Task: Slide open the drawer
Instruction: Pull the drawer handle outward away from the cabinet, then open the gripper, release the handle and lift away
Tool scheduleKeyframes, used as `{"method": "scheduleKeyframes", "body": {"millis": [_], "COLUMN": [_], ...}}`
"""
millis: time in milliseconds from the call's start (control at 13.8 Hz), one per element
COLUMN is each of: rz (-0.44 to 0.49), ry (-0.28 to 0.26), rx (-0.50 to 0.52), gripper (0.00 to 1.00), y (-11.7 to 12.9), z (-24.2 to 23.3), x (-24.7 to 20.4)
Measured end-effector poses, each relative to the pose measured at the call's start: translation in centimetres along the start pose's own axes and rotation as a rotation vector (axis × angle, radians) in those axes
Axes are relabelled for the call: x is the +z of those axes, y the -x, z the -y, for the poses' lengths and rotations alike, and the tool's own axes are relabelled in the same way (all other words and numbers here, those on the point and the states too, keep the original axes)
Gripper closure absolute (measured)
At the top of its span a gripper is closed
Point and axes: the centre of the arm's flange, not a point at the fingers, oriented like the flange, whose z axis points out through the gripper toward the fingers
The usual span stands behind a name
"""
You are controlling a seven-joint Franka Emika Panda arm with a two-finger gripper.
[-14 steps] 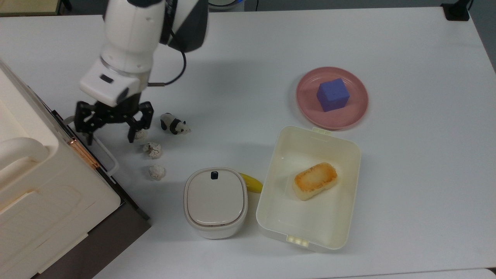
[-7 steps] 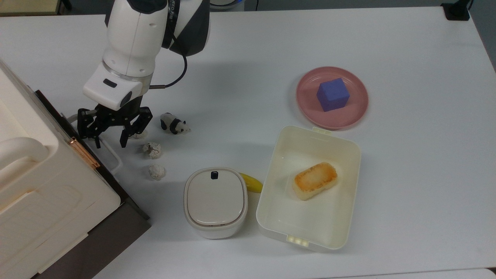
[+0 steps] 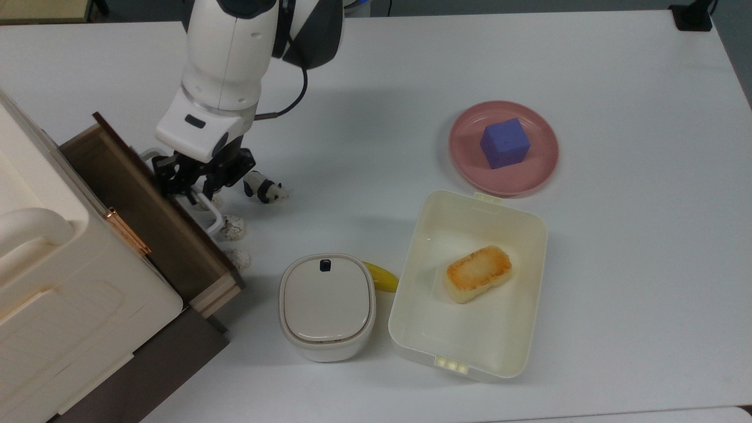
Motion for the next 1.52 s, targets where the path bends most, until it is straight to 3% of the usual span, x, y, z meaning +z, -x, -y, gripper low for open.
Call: {"method": "scheduleKeyframes", "body": {"millis": [217,434,506,723,796,940,1230,1519], "rz": [0.04,0.042,0.033,0.011,0.008,-0.001,0.029,0.132], "ry": [-0.054,-0.083,-0.094,-0.107,-0.108,-0.106,-0.134,-0.255], "rx": [-0.012,0.027,0.059,0.111,0.117,0.177,0.393,0.641], "gripper": [0.76,0.63,0.53,0.1,0.02,0.0,0.0,0.0], "y": [0.0,-0.8,-1.3,-2.6,-2.7,-2.7,-2.3,-1.4], "z": [1.9,4.2,5.0,7.3,7.5,7.1,7.9,11.3], "x": [-1.8,-3.1,-3.5,-4.9,-5.1,-6.0,-9.8,-14.9]}}
